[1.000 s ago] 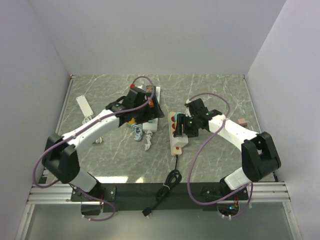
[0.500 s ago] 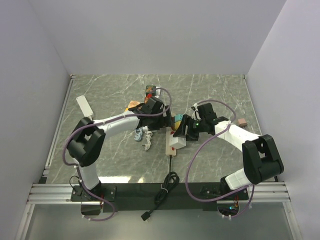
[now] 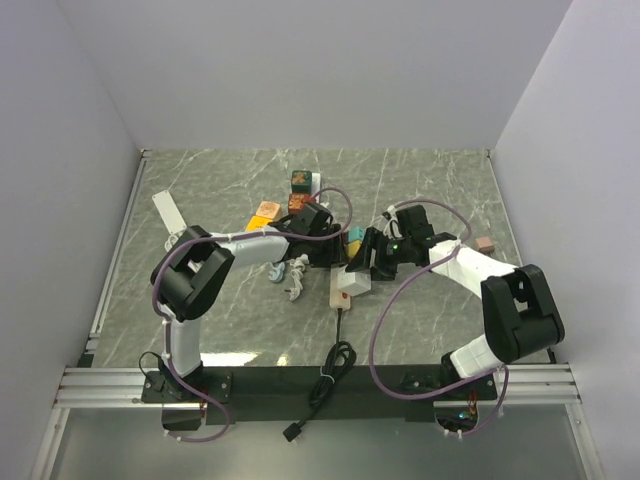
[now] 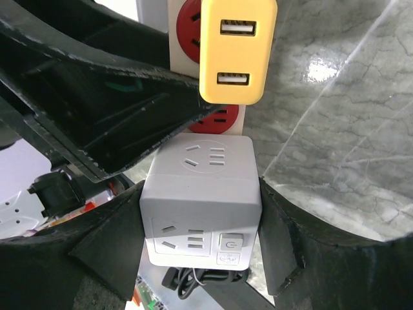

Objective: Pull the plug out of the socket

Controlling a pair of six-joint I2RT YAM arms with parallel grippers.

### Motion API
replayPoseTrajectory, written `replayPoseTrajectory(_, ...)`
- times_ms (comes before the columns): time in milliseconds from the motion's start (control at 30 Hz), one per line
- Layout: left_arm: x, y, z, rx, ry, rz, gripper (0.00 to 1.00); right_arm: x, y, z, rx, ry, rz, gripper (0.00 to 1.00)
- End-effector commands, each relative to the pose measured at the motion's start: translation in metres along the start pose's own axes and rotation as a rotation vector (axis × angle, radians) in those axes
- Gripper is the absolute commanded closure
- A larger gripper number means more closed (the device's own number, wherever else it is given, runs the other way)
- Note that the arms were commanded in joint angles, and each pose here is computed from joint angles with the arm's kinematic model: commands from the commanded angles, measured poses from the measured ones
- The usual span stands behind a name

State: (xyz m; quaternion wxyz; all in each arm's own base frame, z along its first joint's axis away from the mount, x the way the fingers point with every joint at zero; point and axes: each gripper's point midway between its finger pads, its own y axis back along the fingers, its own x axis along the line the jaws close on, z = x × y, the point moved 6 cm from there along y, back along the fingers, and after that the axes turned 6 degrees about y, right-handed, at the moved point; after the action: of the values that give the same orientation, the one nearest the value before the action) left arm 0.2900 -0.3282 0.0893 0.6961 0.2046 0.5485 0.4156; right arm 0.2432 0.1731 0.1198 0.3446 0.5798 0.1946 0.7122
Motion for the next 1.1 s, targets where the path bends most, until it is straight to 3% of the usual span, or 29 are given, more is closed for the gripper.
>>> replayPoseTrajectory(0,-0.013,-0.002,-0.007,0.037,-0.024,-0.105,0.52,0.015,0.001,0.016,-0.032,0.041,0.082,1.0)
replayPoseTrajectory(67,-0.012,-0.002,-0.01,0.041,-0.032,-0.086,0.6,0.013,0.0,0.016,-0.028,0.043,0.071,1.0)
replayPoseTrajectory(200,-0.002,-0.007,-0.009,0.032,-0.025,-0.016,0.95,0.008,0.0,0.015,-0.038,0.046,0.035,1.0)
replayPoseTrajectory(233,0.0,-0.007,-0.009,0.031,-0.026,-0.001,0.99,0.007,0.001,0.013,-0.033,0.042,0.029,1.0)
replayPoseTrajectory(433,0.02,-0.011,-0.01,0.003,-0.022,0.114,0.99,0.001,0.025,0.013,-0.11,0.039,-0.026,1.0)
replayPoseTrajectory(600,0.03,-0.012,-0.013,-0.001,-0.028,0.159,0.99,-0.001,0.047,0.012,-0.187,0.022,0.041,1.0)
replayPoseTrajectory(800,0.029,-0.014,-0.014,-0.002,-0.021,0.153,1.0,-0.004,0.031,-0.004,-0.101,-0.031,0.158,1.0)
replayPoseTrajectory(1067,0.023,-0.016,-0.009,-0.008,-0.012,0.137,1.0,0.001,0.008,-0.02,-0.075,0.008,0.11,1.0)
